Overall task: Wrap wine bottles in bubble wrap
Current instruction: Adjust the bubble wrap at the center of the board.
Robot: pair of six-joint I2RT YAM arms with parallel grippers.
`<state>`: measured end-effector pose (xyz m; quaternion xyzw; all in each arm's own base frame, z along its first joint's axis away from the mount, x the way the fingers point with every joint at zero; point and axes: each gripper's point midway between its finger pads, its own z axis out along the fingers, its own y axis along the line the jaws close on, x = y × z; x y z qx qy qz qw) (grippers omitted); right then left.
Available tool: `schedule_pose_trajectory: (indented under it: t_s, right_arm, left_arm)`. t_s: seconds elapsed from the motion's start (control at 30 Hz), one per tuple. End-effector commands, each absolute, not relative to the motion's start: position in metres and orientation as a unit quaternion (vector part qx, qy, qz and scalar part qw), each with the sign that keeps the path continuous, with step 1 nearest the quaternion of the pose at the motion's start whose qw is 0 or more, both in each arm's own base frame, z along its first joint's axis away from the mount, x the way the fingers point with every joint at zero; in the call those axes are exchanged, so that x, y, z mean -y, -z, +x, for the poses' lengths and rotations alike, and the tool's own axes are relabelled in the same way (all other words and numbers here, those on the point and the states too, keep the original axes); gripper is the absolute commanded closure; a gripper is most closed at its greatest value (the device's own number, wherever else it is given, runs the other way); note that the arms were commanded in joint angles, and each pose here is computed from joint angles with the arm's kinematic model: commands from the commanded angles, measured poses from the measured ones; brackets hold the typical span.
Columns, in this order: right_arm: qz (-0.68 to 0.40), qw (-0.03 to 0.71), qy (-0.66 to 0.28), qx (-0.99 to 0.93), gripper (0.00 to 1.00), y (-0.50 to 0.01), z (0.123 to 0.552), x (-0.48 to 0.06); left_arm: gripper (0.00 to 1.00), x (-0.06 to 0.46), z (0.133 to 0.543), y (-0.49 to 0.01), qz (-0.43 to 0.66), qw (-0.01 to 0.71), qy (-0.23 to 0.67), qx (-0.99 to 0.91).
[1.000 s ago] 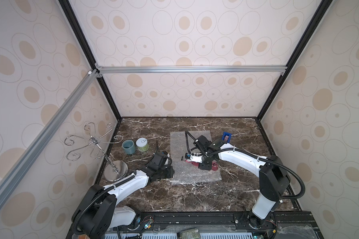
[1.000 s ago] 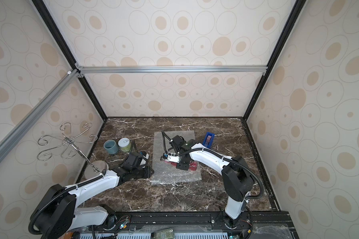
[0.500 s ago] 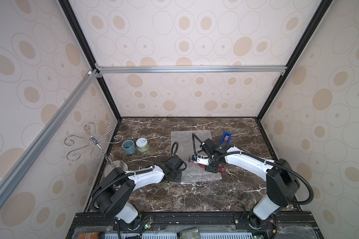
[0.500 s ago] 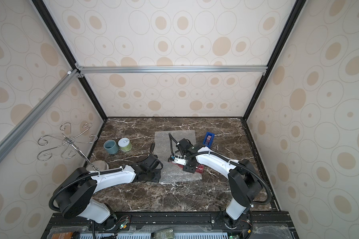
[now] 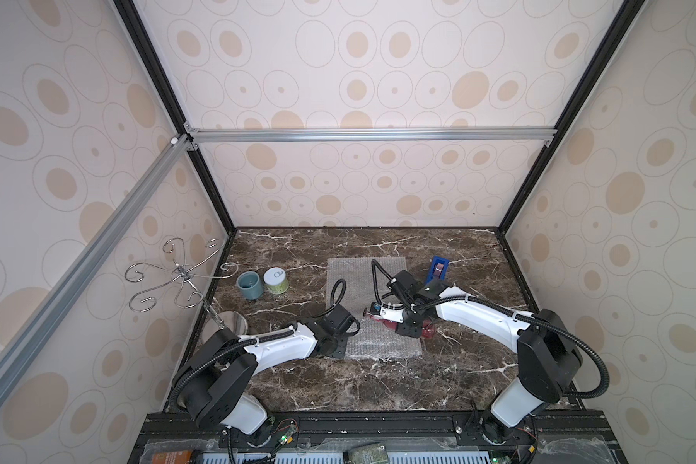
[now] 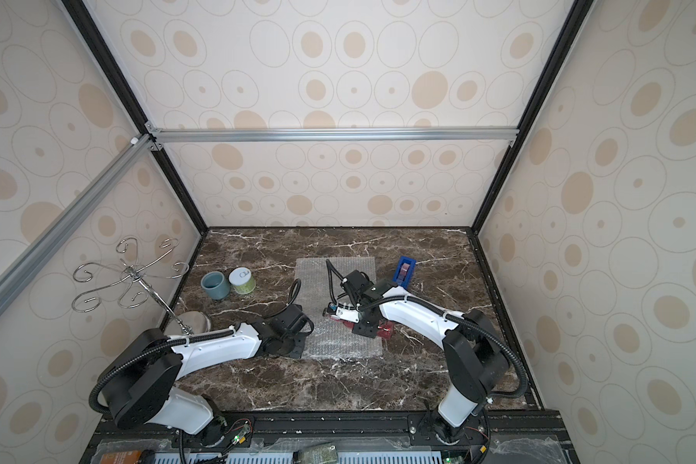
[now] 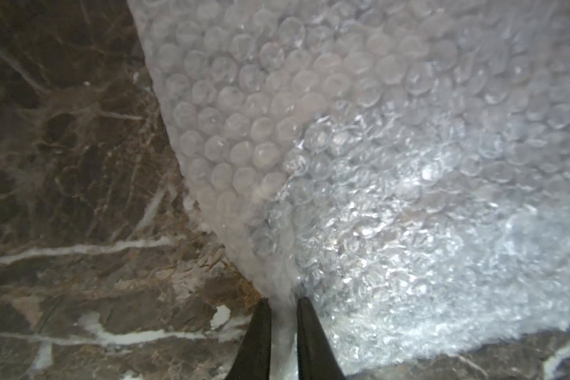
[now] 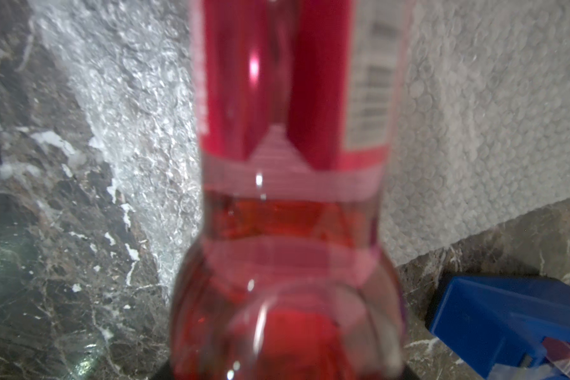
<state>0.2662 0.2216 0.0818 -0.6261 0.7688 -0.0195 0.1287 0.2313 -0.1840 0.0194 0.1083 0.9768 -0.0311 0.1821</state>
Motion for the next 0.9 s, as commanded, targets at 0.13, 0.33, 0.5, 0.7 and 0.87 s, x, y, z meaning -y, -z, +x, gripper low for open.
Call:
schedule_pose_trajectory:
  t_s: [0.13, 0.33, 0.5, 0.7, 0.87]
  right_arm:
    - [-0.699, 0.153, -0.043, -0.697, 0.83, -0.097, 0.246, -0.267]
    - [-0.734, 0.138, -0.060, -0.663, 0.83, -0.092, 0.235, -0.281]
    - [-0.758, 0.118, -0.043, -0.640, 0.82, -0.082, 0.237, -0.284]
    - [-0.762, 0.087, -0.031, -0.641, 0.77, -0.073, 0.245, -0.294]
    - [-0.756, 0.071, -0.027, -0.650, 0.72, -0.061, 0.249, -0.296]
  left_arm:
    - [0.51, 0.169, 0.241, -0.044, 0.120, 0.212, 0.010, -0.970]
    - [0.41, 0.151, 0.250, -0.078, 0.083, 0.264, 0.019, -0.961]
    - [0.39, 0.134, 0.251, -0.094, 0.047, 0.298, 0.031, -0.953]
    - [0.38, 0.129, 0.253, -0.098, 0.037, 0.309, 0.038, -0.949]
    - [0.37, 0.129, 0.254, -0.096, 0.042, 0.305, 0.035, -0.951]
